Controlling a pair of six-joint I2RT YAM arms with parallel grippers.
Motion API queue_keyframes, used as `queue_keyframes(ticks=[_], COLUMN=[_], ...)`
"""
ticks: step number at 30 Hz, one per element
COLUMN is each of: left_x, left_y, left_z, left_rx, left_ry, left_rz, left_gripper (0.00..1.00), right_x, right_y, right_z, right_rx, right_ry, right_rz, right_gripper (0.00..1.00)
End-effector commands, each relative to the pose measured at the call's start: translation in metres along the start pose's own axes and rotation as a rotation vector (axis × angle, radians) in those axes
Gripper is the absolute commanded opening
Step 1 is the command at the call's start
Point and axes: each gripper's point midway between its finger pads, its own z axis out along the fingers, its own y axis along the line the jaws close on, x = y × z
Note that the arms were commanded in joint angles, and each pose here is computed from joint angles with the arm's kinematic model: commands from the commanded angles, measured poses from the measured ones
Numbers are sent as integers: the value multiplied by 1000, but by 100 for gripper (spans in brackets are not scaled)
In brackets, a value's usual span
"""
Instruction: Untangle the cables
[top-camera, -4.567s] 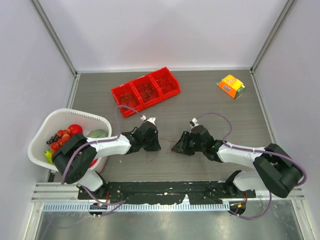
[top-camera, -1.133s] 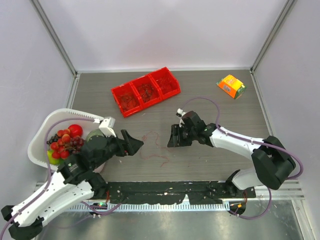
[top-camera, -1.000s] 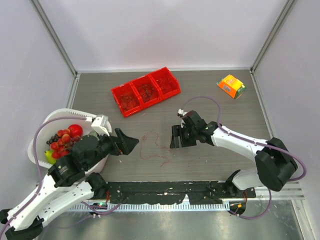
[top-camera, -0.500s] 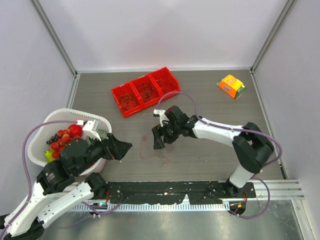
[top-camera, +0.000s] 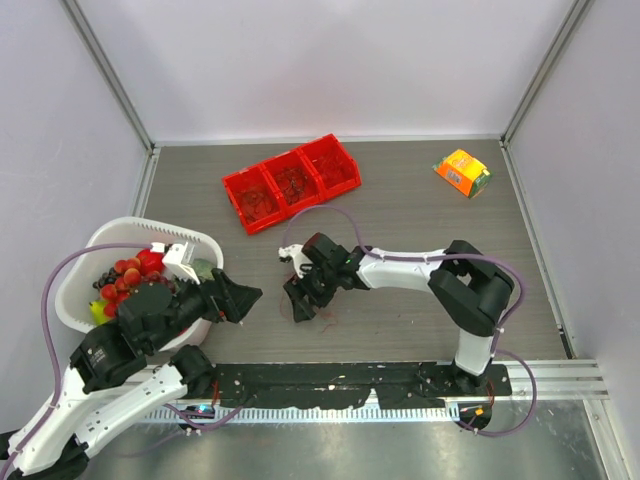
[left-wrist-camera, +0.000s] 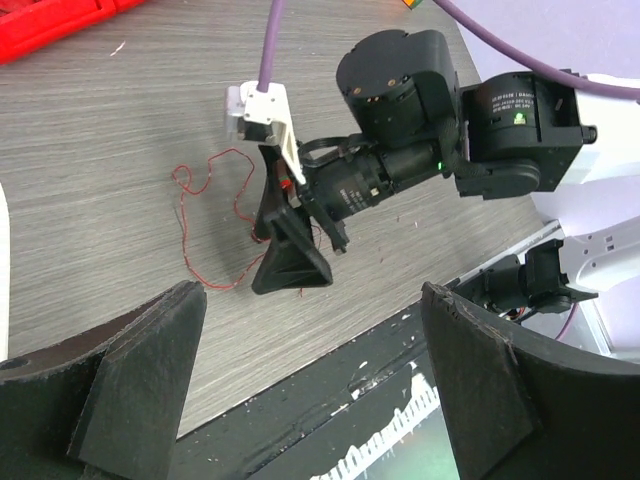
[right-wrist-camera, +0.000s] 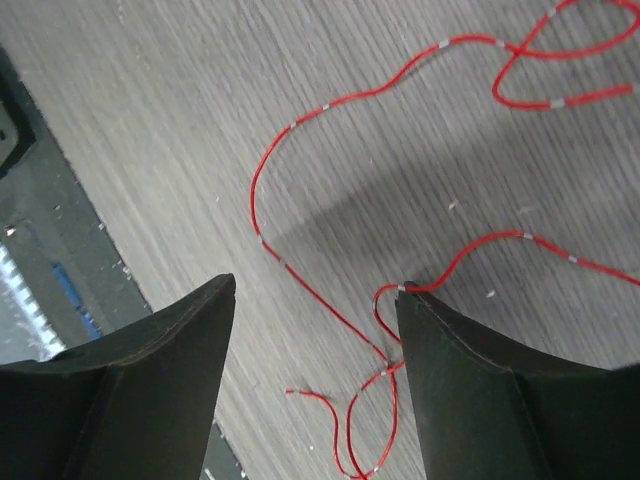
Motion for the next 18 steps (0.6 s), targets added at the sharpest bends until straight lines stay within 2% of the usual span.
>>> queue_keyframes(ticks=[1, 2, 5, 7, 8, 10, 11, 15, 16, 17, 18], left_x=[-10, -10, -10, -9, -8, -6, -5, -5, -5, -4, -4], left_y=[-6, -6, -3, -1, -1, 0, 0, -6, -11, -18, -23], left_z=[-4, -5, -5, -4, -3, -1, 0, 5, 7, 8, 11], left_rx=[16, 13, -2, -8, -8, -8, -7, 39, 66, 106, 140], left_ry=[-19, -19, -22, -20, -17, -15, -14, -36, -42, -42, -53], left_rz=[6, 8, 10, 10, 7, 9, 9, 3, 3, 7, 8], left_gripper=[92, 92, 92, 92, 92, 92, 92, 91, 91, 91, 91], right_x=[-10, -8, -7, -6, -5, -9, -10, -12, -17, -16, -23], right_y=[-18, -16, -40, -43, -42, -35, -30, 8, 26, 24, 45], right_z=[13, 17, 14, 14, 14, 11, 5, -5, -8, -17, -22], right_rx=[211, 236, 474, 536, 541, 513, 492, 260, 146, 103, -36], right_ry=[-16, -6, -18, -30, -35, -82, -105, -161, -183, -200, -236], right_rz=[-93, -117, -150, -156, -150, -127, -117, -66, -34, 1, 27], right_gripper=[69, 66, 56, 37, 21, 6, 2, 1, 1, 1, 1])
